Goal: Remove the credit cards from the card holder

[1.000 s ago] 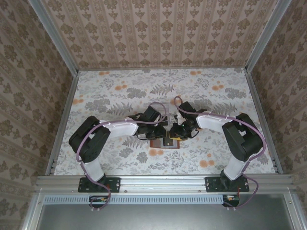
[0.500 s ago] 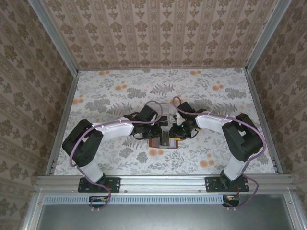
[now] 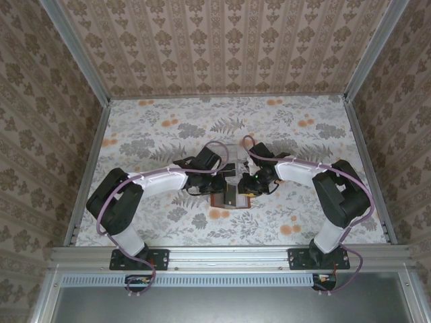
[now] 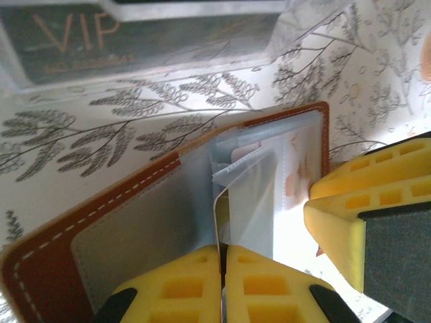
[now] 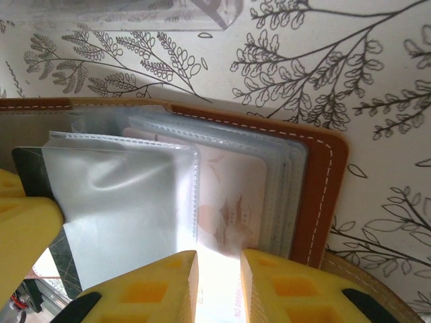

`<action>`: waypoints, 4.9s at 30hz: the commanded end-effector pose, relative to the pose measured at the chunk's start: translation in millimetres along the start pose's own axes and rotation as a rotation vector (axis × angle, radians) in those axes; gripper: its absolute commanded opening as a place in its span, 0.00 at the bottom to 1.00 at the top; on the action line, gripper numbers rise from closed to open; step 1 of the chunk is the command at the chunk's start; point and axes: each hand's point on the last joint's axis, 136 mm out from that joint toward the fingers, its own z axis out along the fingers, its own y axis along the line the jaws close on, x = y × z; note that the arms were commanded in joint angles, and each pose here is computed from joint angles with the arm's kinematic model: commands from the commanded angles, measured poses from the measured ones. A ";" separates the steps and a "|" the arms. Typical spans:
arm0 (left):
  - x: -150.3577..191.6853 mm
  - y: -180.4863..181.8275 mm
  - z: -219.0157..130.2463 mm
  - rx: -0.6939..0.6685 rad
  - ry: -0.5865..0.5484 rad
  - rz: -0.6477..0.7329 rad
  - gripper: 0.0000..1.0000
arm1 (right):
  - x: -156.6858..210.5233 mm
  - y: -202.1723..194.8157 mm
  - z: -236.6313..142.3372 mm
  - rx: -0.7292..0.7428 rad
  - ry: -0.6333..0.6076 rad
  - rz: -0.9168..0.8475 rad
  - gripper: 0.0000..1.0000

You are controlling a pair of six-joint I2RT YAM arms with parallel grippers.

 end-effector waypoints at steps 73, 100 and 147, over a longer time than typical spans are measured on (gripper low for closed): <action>-15.1 18.5 -31.4 -0.191 0.045 0.129 0.06 | 11.8 -40.7 13.4 0.204 0.050 0.009 0.28; 9.9 -8.3 -8.8 -0.122 0.075 0.093 0.16 | 13.6 -39.6 11.9 0.198 0.047 0.005 0.28; -65.9 -49.6 -69.8 -0.076 0.262 1.565 0.00 | -0.8 -13.6 -78.2 0.099 -0.163 0.018 0.28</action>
